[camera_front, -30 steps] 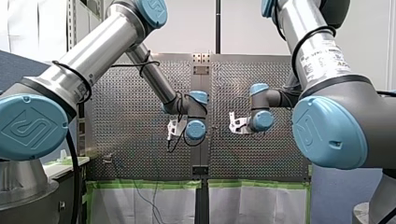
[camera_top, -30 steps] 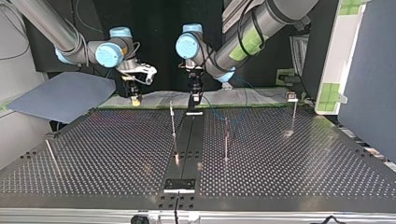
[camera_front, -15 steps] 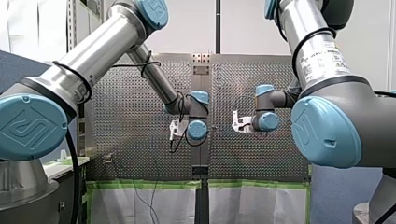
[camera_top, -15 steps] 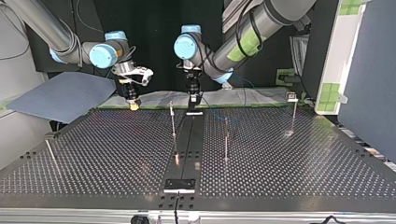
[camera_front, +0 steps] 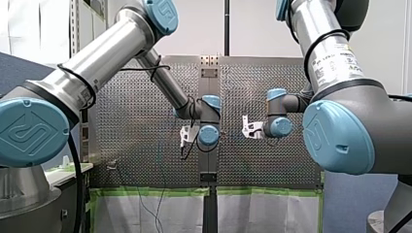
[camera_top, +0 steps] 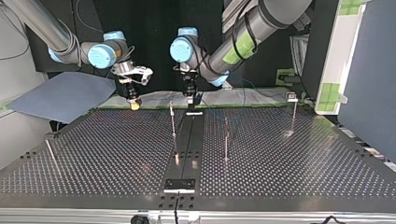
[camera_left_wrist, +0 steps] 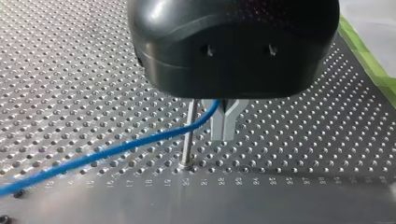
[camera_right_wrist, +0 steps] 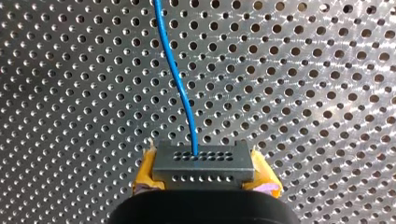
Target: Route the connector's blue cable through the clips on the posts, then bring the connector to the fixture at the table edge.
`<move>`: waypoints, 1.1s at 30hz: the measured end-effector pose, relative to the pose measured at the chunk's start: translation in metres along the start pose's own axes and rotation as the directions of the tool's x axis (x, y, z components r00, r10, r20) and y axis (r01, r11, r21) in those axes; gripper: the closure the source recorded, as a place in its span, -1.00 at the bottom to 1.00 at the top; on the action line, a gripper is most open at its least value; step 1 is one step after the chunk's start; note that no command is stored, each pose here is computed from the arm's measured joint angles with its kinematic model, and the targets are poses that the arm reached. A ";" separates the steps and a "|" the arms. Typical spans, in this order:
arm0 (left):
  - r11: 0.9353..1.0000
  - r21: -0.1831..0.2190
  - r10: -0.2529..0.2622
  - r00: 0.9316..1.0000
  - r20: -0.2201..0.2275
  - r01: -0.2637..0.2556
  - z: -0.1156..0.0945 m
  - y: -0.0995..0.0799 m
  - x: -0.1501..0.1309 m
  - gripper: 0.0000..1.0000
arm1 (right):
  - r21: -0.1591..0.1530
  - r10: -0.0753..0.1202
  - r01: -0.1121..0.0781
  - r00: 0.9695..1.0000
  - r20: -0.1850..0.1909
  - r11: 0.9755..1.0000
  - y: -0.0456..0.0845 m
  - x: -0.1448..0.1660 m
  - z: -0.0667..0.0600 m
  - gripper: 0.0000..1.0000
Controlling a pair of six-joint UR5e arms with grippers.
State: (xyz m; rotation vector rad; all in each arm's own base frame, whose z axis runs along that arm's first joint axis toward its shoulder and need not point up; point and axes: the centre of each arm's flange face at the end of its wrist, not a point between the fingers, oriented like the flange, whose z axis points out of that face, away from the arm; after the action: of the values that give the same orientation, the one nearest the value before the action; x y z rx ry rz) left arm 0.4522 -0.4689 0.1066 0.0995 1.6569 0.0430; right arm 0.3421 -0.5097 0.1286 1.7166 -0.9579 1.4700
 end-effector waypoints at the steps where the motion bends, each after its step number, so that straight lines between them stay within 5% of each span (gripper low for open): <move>1: 1.000 0.001 0.002 1.000 -0.003 -0.002 0.001 -0.001 0.002 1.00 | -0.001 0.001 -0.001 1.000 0.000 1.000 0.001 0.000 0.000 1.00; 33: 1.000 0.004 -0.026 1.000 0.002 0.026 0.026 -0.007 -0.004 1.00 | -0.049 0.014 -0.014 1.000 0.003 0.999 0.030 -0.004 0.002 1.00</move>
State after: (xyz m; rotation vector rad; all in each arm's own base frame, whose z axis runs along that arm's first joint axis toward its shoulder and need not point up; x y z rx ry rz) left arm 0.4782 -0.4771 0.1076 0.0810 1.6562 0.0204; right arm 0.3168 -0.5261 0.1255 1.6806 -1.0021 1.4412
